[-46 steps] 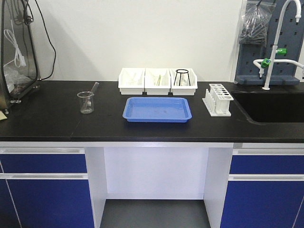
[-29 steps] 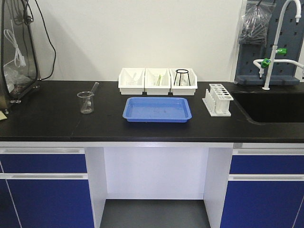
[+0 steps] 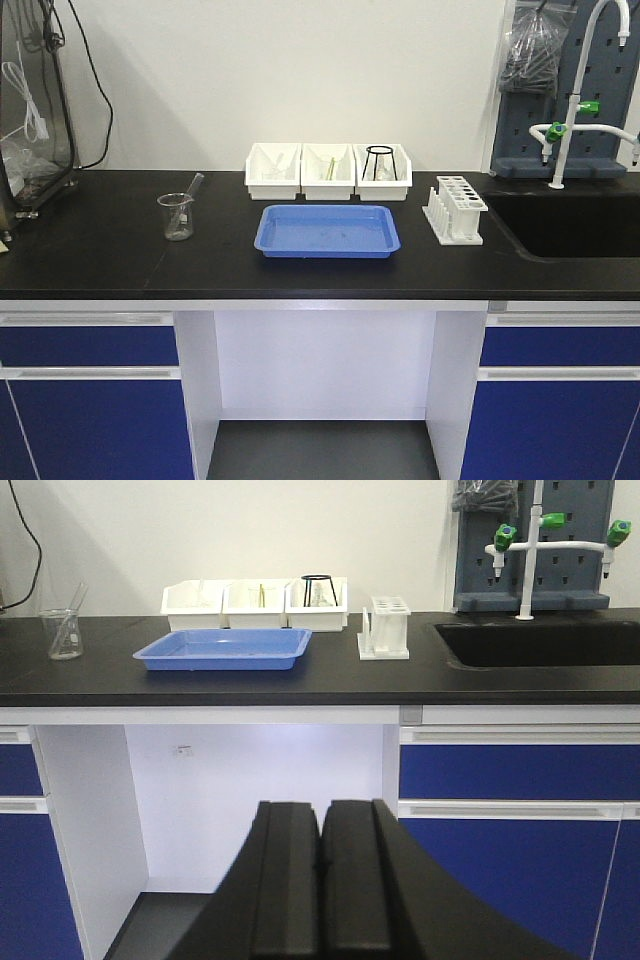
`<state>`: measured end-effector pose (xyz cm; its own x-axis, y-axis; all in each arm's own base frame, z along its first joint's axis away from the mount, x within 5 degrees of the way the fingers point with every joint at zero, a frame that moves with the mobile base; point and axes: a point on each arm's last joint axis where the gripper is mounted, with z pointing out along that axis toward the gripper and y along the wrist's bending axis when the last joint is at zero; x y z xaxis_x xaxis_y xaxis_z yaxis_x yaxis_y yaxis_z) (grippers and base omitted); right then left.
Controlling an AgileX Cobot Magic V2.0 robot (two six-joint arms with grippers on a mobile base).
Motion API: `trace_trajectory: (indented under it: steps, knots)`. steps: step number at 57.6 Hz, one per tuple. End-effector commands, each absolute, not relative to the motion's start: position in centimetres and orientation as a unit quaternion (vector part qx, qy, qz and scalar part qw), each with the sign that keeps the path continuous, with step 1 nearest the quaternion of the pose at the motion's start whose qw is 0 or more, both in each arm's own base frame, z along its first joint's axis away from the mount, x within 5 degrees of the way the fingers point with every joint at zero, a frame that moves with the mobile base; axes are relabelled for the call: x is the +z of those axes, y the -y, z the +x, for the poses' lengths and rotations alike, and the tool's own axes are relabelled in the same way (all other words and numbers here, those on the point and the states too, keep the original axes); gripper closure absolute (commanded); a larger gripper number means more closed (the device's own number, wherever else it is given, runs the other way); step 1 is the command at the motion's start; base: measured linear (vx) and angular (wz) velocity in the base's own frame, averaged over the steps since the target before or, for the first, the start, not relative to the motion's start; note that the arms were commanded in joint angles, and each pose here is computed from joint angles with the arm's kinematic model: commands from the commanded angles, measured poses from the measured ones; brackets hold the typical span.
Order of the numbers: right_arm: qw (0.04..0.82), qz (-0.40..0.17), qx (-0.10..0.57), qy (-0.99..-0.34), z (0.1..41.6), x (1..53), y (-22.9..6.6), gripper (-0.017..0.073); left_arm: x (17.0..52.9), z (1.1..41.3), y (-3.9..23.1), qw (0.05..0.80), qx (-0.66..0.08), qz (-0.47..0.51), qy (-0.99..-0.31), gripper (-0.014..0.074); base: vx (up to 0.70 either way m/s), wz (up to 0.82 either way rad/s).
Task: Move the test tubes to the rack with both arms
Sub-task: 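Drive the base forward toward the bench with the white bins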
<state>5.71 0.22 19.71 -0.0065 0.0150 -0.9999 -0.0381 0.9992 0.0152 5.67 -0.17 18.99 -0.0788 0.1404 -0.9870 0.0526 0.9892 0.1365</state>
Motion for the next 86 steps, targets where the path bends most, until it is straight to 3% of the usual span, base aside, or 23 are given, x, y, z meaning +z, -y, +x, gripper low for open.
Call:
trace_trajectory:
  steps: [1,86]
  knots:
    - [0.732,-0.009,0.014,-0.681,5.65,20.09,-0.18,0.0566,18.83,5.73,0.26,0.699,0.027,0.063,-0.712,0.0614,0.03,-0.03]
    - [0.732,-0.009,0.014,-0.681,5.65,20.1,-0.18,0.0566,18.83,5.73,0.26,0.699,0.027,0.063,-0.712,0.0614,0.23,-0.01]
